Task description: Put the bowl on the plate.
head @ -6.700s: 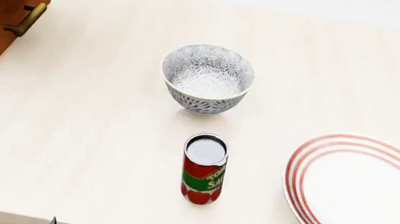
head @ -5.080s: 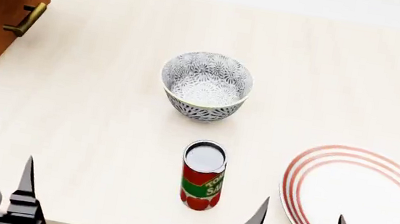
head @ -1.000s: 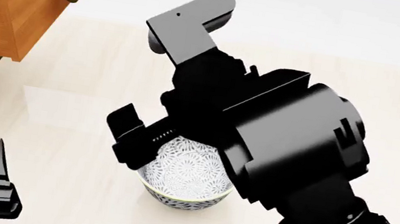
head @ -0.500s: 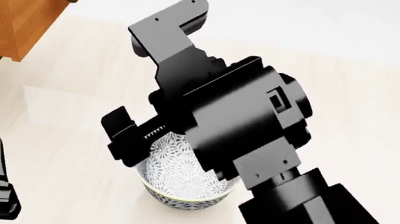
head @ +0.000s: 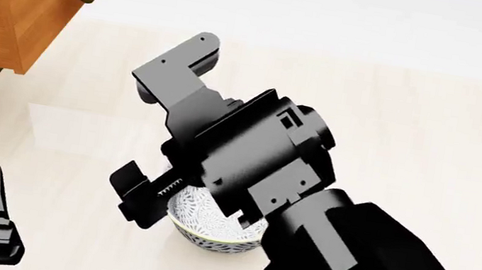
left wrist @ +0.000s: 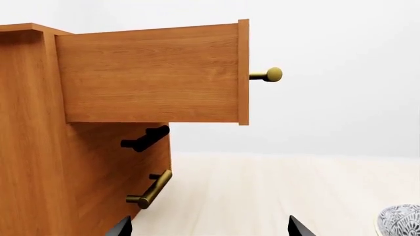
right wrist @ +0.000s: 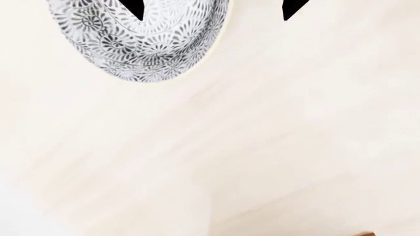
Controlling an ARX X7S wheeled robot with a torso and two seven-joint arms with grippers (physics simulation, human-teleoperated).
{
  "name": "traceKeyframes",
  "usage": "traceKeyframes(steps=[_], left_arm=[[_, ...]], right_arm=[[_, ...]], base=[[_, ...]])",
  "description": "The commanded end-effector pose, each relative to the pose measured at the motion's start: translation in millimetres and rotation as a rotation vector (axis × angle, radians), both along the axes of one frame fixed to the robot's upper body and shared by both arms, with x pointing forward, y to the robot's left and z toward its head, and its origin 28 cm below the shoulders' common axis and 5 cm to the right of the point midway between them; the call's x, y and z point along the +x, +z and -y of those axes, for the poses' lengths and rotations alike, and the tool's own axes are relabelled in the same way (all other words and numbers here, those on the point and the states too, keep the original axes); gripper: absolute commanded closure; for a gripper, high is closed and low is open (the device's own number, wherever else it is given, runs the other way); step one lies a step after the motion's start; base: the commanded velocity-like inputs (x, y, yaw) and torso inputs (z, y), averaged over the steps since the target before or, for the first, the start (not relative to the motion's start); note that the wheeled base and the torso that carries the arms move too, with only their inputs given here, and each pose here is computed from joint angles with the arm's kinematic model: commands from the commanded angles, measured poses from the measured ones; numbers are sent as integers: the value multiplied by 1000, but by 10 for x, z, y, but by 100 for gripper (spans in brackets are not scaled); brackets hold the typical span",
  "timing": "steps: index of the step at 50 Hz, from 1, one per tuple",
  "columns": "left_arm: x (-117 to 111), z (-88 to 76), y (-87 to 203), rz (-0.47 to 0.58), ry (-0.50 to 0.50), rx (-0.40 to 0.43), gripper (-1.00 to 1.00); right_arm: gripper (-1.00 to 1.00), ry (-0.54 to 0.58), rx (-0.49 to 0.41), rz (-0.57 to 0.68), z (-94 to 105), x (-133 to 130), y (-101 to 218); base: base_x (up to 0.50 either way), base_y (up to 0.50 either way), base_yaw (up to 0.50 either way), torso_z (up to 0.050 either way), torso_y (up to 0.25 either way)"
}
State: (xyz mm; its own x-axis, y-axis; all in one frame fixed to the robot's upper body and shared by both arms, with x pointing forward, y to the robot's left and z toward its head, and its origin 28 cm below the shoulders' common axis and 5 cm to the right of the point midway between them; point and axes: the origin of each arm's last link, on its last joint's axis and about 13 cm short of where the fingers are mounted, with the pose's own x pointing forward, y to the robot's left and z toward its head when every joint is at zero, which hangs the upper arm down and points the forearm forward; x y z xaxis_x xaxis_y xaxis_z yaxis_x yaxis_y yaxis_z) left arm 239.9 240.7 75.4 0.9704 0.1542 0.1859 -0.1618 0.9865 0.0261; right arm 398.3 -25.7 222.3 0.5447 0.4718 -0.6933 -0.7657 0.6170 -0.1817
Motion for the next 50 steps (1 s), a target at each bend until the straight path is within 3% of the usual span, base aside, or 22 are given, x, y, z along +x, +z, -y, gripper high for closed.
traceKeyframes(steps=[1, 50], left_arm=[[1, -4, -6, 0, 1, 1, -100], [-29, 11, 6, 1, -1, 5, -100]], right_arm=[[-100, -21, -23, -27, 46, 22, -182], [-100, -38, -23, -46, 121, 29, -388]], base=[[0, 0, 0, 0, 0], [0, 0, 0, 0, 0]])
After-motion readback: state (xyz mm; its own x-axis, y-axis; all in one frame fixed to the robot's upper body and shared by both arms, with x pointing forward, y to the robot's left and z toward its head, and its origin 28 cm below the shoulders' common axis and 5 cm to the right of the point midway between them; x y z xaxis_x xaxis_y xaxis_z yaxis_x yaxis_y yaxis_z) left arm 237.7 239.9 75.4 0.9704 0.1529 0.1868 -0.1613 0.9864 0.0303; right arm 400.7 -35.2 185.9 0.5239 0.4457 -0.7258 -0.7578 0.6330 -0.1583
